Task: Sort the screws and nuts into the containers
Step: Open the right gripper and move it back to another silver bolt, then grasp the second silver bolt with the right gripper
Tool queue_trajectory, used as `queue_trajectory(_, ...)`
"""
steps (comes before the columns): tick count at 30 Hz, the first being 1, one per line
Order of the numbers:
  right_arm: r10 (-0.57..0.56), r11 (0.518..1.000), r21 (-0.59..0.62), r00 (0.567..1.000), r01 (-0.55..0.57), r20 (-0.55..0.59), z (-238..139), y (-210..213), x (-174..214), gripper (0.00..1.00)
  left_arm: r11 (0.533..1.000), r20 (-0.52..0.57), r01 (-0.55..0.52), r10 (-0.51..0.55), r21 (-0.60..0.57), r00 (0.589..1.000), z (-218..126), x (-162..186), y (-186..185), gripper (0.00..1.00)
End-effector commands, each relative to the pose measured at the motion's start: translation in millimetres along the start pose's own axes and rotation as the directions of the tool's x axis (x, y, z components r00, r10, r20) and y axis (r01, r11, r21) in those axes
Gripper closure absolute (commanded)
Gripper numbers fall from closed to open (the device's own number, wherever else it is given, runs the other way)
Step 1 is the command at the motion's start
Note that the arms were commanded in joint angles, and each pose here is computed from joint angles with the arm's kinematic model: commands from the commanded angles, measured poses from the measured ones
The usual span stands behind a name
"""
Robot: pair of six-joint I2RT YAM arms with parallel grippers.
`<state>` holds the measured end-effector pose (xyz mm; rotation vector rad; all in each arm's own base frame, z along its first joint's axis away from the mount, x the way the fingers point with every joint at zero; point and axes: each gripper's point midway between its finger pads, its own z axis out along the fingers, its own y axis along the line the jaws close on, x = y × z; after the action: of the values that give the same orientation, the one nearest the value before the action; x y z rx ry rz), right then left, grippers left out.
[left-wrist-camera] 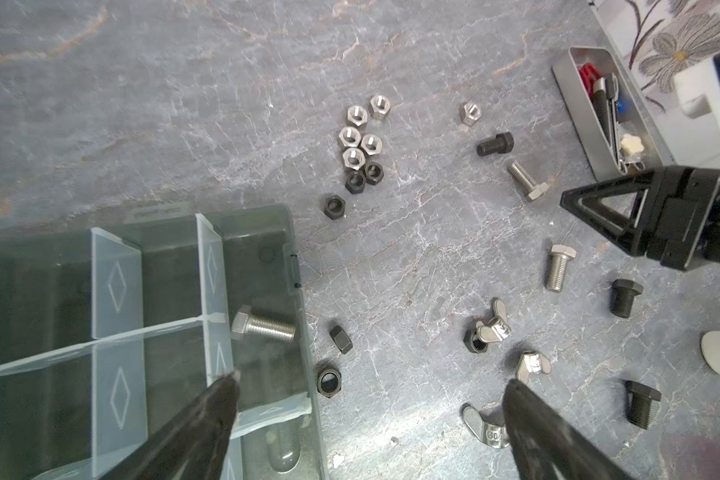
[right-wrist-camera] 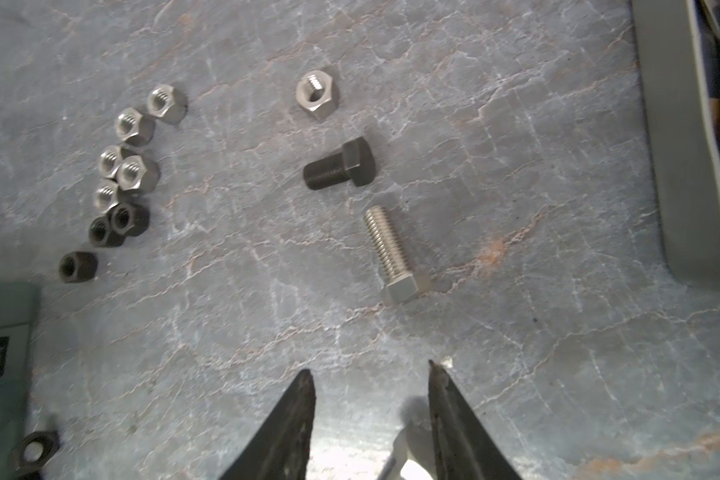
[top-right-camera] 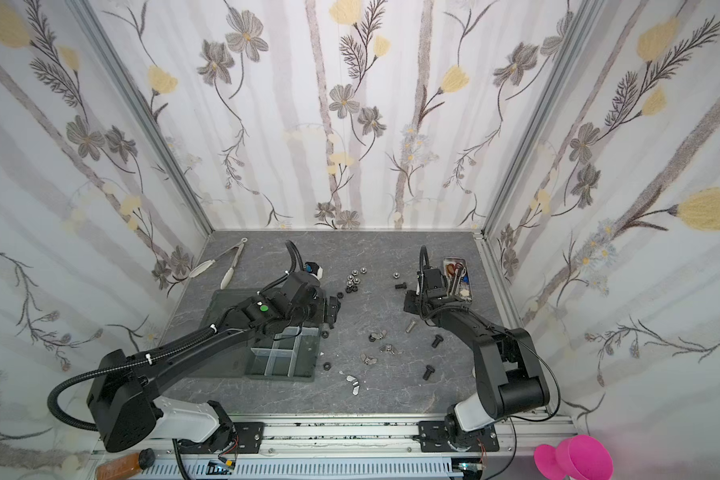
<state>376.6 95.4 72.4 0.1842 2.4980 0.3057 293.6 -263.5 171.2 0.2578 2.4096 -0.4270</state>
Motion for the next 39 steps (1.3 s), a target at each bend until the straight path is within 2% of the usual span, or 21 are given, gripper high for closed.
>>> queue_trajectory(1, -0.005, 1.000, 0.029, 0.999, 0.004, 0.049, 5.9, -3.5, -20.9, 0.53, 0.999, 0.017, 0.033, -0.034, 0.043, 0.999, 7.9, -2.8, -9.8, 0.00)
queue_trajectory(8, -0.025, 0.996, 0.082, 1.000, 0.025, 0.000, 28.7, -11.7, -25.4, 0.52, 0.998, 0.021, 0.028, -0.029, 0.060, 0.999, 12.9, -2.2, -14.1, 0.00)
queue_trajectory(18, -0.052, 0.993, 0.097, 0.996, 0.060, -0.078, 51.8, -15.9, -12.5, 0.56, 0.998, 0.021, 0.012, -0.013, 0.056, 1.000, 14.2, -1.5, -13.3, 0.00)
queue_trajectory(29, -0.091, 0.987, 0.118, 0.988, 0.106, -0.127, 60.7, -15.4, 3.6, 0.64, 0.999, 0.038, 0.017, -0.018, 0.044, 0.999, 7.4, 1.5, -6.3, 0.00)
queue_trajectory(39, -0.108, 0.983, 0.132, 0.986, 0.124, -0.125, 56.7, -12.5, 3.1, 0.77, 0.998, 0.062, 0.042, -0.045, 0.040, 0.997, -2.9, 6.6, 2.1, 0.00)
